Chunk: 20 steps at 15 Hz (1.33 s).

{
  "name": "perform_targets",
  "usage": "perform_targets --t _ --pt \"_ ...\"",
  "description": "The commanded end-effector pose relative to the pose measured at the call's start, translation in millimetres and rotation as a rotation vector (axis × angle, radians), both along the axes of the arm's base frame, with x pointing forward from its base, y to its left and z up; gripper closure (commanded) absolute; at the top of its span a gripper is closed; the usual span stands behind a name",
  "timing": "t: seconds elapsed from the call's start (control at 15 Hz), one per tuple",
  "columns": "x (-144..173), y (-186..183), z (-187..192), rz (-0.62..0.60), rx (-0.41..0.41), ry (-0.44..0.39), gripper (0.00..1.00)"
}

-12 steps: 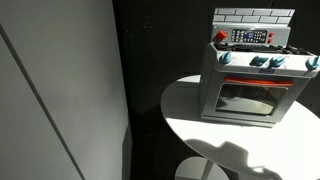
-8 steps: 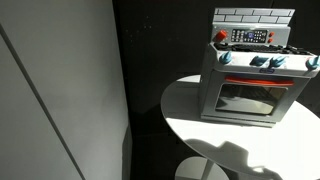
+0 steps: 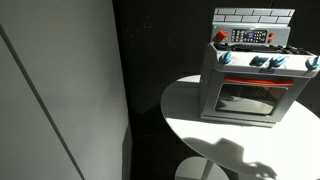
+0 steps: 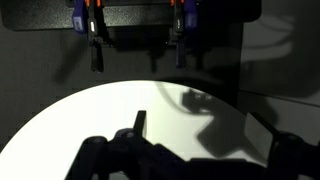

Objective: Press the top orange button on the microwave oven controlling panel of the stove

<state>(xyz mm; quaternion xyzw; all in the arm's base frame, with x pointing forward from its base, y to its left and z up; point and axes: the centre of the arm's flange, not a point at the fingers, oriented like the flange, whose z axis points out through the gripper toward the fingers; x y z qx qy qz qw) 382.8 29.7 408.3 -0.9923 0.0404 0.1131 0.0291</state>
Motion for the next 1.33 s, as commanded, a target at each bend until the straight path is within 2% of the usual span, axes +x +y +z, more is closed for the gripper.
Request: perform_targets --t 0.0,0.47,0.87,1.27 --pt "24.7 0.3 18.7 -0.043 0.001 -0.065 0.00" --pt "76.0 -10.6 57.2 -0.176 -0.007 -0.219 0.00" --pt "126.2 -29.0 82.6 -0.288 -0.039 -0.382 0.00" --pt "176.6 -57.8 92.8 -0.398 -0.146 -0.517 0.00"
